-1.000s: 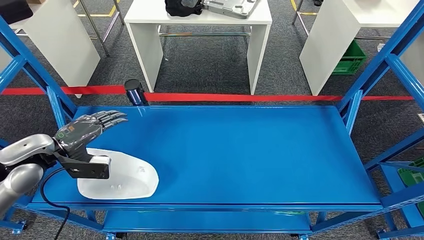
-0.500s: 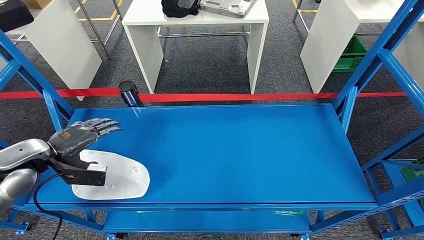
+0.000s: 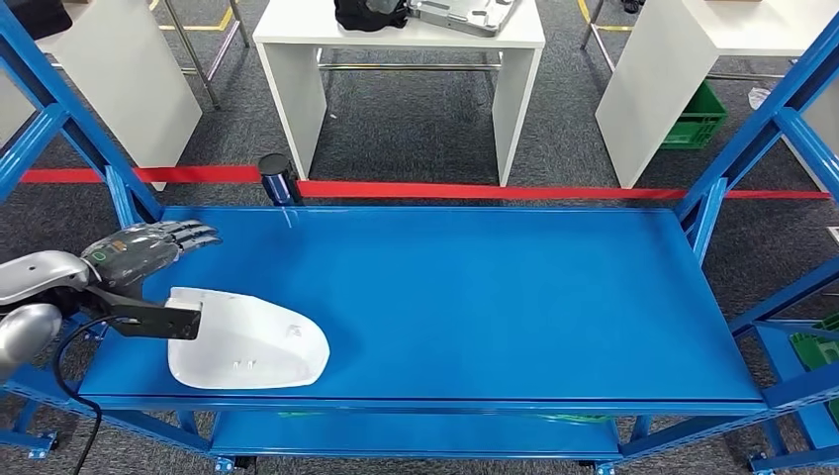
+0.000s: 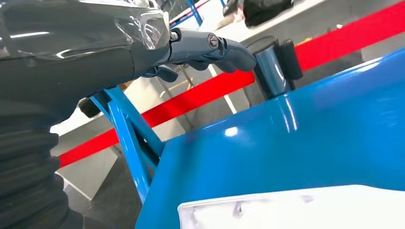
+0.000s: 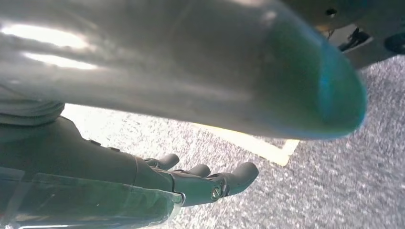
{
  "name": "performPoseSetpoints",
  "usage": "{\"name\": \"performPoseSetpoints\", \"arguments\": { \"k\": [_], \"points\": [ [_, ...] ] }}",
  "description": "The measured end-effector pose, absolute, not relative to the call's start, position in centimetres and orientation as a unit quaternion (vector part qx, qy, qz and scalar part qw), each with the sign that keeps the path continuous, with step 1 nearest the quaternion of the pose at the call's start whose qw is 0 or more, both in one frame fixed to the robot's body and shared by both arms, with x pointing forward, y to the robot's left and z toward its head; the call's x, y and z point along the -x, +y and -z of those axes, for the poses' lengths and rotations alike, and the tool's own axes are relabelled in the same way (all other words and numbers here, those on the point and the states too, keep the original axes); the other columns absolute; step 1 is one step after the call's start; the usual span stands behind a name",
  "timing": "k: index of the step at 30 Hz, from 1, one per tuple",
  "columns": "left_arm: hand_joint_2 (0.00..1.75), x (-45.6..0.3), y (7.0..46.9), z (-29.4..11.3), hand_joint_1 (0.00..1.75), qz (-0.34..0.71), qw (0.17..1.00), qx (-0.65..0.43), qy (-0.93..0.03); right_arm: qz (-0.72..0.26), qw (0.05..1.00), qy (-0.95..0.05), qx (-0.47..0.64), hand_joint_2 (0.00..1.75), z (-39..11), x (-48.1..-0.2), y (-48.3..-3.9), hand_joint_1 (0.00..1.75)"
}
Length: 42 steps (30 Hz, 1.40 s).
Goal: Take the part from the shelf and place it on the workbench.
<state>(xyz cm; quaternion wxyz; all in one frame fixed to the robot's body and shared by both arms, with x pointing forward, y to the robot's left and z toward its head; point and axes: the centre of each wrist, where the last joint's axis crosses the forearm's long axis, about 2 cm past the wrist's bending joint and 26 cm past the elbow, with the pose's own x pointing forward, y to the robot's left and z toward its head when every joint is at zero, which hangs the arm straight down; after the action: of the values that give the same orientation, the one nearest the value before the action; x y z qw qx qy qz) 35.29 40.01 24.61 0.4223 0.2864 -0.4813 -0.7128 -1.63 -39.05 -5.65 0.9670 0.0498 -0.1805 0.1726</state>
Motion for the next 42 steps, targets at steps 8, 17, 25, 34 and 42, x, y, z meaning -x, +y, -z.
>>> {"name": "performPoseSetpoints", "arguments": {
  "k": [8,17,25,34,42],
  "points": [
    [1.75,-37.6,38.4,-24.3,0.00,0.717,0.426,-0.280,-0.476,-0.176,0.967,-0.182,-0.041,0.00,5.4,1.2,-39.3,0.00],
    [1.75,-38.3,37.1,-23.2,0.00,0.722,0.429,-0.264,-0.474,-0.177,0.967,-0.182,-0.036,0.00,5.6,0.9,-39.2,0.00],
    [1.75,-39.2,37.0,-24.0,0.00,0.723,0.448,-0.229,-0.473,-0.175,0.967,-0.181,-0.047,0.00,5.7,0.8,-39.3,0.00],
    [1.75,-39.7,36.5,-23.7,0.00,0.729,0.456,-0.212,-0.465,-0.173,0.967,-0.180,-0.049,0.00,5.7,0.9,-39.4,0.00],
    [1.75,-39.9,36.6,-23.7,0.00,0.728,0.458,-0.214,-0.463,-0.172,0.967,-0.179,-0.049,0.00,5.7,0.9,-39.4,0.00]
  ]
}}
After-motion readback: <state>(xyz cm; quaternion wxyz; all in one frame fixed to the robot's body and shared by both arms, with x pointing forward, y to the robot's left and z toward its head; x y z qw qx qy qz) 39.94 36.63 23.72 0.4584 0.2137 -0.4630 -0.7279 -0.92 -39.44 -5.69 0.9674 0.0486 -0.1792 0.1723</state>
